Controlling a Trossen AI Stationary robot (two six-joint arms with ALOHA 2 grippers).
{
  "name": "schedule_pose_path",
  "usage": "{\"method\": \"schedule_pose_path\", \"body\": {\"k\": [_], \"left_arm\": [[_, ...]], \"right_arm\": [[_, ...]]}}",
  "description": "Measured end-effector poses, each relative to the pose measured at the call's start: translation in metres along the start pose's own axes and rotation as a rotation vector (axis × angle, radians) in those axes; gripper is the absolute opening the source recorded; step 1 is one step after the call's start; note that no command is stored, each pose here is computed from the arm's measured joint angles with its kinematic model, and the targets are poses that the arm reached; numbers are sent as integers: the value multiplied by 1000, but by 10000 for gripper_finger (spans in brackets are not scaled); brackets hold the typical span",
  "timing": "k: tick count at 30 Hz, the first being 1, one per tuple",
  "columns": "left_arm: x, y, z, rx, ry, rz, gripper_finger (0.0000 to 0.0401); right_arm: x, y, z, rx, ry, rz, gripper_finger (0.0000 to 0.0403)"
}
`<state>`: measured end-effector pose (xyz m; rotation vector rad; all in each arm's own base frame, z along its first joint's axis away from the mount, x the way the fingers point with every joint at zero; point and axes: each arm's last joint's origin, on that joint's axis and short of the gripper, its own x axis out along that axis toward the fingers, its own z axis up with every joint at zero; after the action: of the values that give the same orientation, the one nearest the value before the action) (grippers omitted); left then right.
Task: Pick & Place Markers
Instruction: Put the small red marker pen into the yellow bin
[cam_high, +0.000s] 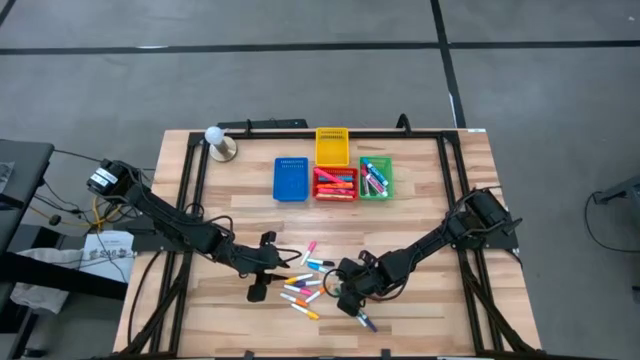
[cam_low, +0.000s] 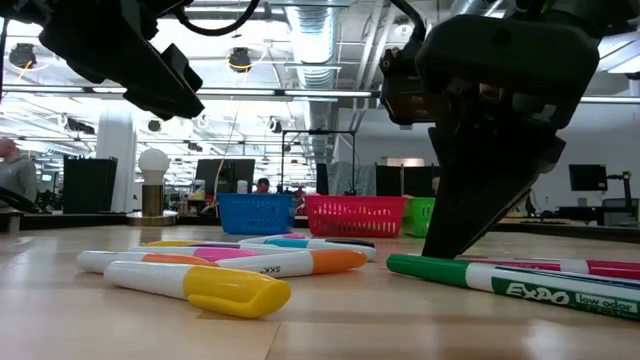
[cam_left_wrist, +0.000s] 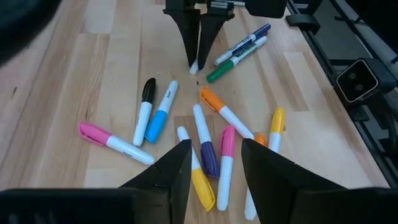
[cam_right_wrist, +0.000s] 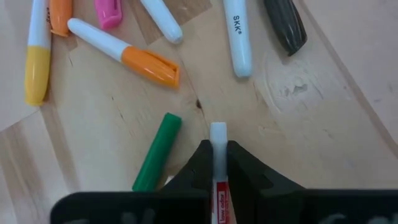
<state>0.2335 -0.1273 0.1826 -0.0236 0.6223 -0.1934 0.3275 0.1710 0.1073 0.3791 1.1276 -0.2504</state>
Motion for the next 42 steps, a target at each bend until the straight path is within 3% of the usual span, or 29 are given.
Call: {"method": "schedule_pose_path", "body": {"k": [6, 12, 32, 38, 42], "left_arm": [[0, 0, 0, 0, 0, 0, 140], [0, 0, 0, 0, 0, 0, 140], [0, 0, 0, 0, -1, 0, 140], [0, 0, 0, 0, -1, 0, 140], [0, 0, 0, 0, -1, 0, 140]], "right_arm": [[-2, 3, 5, 3, 7, -10, 27], [-13, 8, 24, -70, 45, -45, 9], [-81, -3, 114, -257, 93, -159, 2], [-103, -9, 130, -243, 119, -175, 1], [-113, -11, 121, -174, 241, -202, 10]]}}
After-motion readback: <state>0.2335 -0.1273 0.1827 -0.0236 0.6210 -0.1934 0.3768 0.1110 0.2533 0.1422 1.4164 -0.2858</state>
